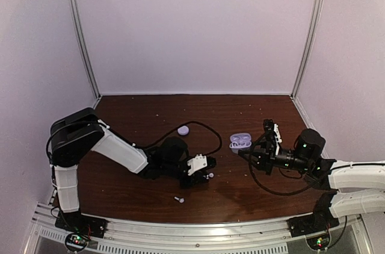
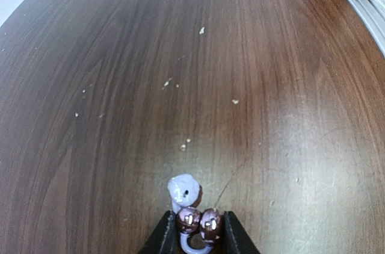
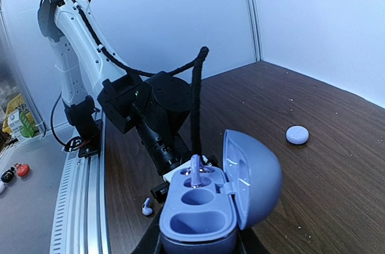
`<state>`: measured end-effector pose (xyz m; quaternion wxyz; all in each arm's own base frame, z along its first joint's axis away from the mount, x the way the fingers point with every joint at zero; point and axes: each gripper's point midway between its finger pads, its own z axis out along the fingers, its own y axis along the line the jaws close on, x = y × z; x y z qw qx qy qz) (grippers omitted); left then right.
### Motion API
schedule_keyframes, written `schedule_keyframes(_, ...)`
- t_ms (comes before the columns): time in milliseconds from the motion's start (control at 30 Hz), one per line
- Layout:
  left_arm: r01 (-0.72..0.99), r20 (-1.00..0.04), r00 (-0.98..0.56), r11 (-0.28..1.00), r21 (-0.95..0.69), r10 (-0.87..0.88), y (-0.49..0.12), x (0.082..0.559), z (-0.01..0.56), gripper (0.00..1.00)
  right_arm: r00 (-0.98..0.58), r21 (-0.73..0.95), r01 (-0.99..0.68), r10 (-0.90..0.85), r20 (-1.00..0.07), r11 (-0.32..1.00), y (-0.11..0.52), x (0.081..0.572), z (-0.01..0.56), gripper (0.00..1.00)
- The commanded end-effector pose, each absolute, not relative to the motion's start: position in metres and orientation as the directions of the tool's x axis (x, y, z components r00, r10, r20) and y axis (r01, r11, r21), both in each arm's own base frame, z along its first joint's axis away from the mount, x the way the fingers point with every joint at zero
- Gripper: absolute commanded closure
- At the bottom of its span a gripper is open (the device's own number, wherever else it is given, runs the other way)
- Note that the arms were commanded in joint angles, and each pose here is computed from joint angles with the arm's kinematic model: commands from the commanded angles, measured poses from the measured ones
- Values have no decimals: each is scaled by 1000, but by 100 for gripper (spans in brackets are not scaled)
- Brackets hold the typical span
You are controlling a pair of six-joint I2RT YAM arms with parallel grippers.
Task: Insert the wireless bluetooth earbuds into the charging case
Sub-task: Move the left earbud to the center of the board.
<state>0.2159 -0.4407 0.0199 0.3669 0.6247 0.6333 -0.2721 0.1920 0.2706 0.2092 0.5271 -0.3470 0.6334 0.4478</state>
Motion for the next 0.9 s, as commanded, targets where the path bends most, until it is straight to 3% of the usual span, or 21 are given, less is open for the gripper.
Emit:
schedule_keyframes(0, 984, -752, -24, 150, 100, 658, -411, 222, 6, 70, -175, 179, -908, 46, -984, 378, 268, 196, 214, 100)
schedule_keyframes(167, 981, -735, -54, 174, 88, 676, -399, 219, 1, 63, -179, 183, -908, 48, -983, 376, 269, 197, 214, 100)
schedule_keyframes(700, 988, -725, -76, 152, 39, 684, -399, 212, -6, 72, -175, 181, -909, 49, -983, 376, 269, 196, 214, 100)
schedule_keyframes(867, 976, -746, -101, 209, 52, 658, -390, 215, 9, 73, -177, 182, -907, 49, -983, 380, 268, 197, 214, 100)
